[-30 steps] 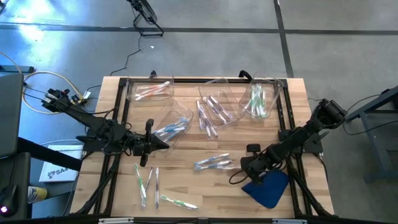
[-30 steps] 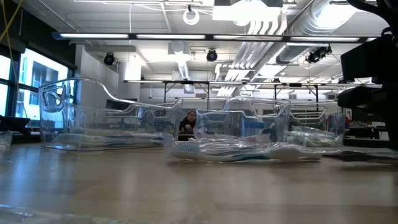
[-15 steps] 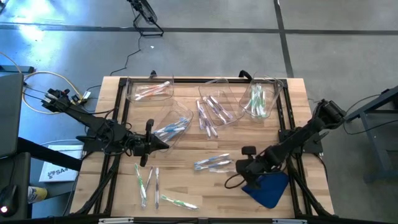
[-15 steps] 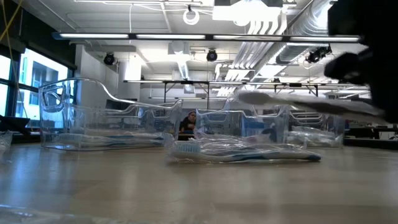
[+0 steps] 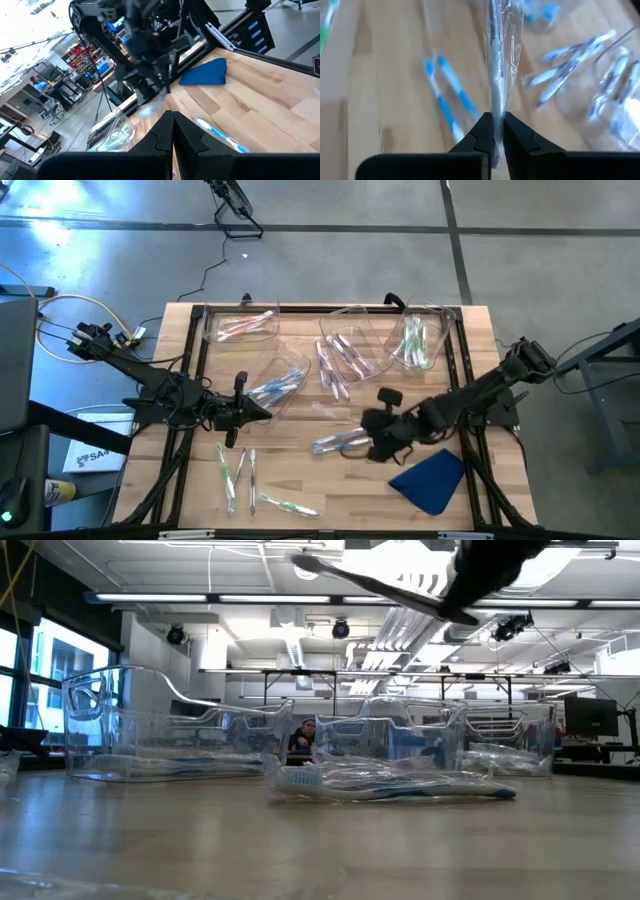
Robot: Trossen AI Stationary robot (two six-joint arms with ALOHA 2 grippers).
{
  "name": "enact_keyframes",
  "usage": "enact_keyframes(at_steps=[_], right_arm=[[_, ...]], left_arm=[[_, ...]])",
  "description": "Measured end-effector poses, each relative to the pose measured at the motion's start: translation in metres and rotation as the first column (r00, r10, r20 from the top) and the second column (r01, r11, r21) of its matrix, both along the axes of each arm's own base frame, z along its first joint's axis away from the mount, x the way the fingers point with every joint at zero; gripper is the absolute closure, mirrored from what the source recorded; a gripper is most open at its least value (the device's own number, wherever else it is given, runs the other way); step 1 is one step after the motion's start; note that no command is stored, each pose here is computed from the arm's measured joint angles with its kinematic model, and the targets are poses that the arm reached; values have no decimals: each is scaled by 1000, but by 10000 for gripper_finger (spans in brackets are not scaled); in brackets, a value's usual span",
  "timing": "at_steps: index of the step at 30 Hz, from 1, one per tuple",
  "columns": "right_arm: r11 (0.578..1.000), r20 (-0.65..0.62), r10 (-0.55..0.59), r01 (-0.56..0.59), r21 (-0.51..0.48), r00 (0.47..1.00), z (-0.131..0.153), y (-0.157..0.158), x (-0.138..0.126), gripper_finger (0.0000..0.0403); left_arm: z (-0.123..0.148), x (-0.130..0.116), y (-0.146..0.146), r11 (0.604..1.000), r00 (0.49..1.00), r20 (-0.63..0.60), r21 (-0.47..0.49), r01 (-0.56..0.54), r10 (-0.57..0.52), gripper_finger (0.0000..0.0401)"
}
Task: Pick & Place Toothbrushes
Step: Put the purple toothbrush into the top center transparent bin
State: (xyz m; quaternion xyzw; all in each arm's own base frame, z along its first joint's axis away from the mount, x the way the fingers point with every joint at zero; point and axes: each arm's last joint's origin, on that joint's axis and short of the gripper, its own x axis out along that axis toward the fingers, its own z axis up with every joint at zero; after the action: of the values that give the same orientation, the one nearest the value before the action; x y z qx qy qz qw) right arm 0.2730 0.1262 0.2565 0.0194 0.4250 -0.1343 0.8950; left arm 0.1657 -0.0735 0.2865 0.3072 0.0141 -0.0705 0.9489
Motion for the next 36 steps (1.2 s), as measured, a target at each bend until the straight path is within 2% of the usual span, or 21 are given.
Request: enact_keyframes(at_steps=[6, 17, 24, 31, 36], right_arm=[[993, 24, -115, 115, 9, 993, 10, -32, 16, 386], [965, -62, -260, 258, -43, 964, 8, -99, 23, 386], [928, -126, -371, 368, -49, 920, 6, -149, 20, 386], [909, -160, -411, 416, 0, 898, 5, -187, 15, 386], [891, -159, -426, 444, 98, 891, 5, -208, 13, 386]], left_arm=[[0, 0, 0, 1000, 1000, 0, -3, 0, 0, 401], [0, 0, 0, 1000, 1000, 0, -4, 0, 0, 401], [0, 0, 0, 1000, 1000, 0, -4, 0, 0, 401], [0, 0, 0, 1000, 1000, 0, -4, 0, 0, 401], [0, 0, 0, 1000, 1000, 0, -4, 0, 0, 401]])
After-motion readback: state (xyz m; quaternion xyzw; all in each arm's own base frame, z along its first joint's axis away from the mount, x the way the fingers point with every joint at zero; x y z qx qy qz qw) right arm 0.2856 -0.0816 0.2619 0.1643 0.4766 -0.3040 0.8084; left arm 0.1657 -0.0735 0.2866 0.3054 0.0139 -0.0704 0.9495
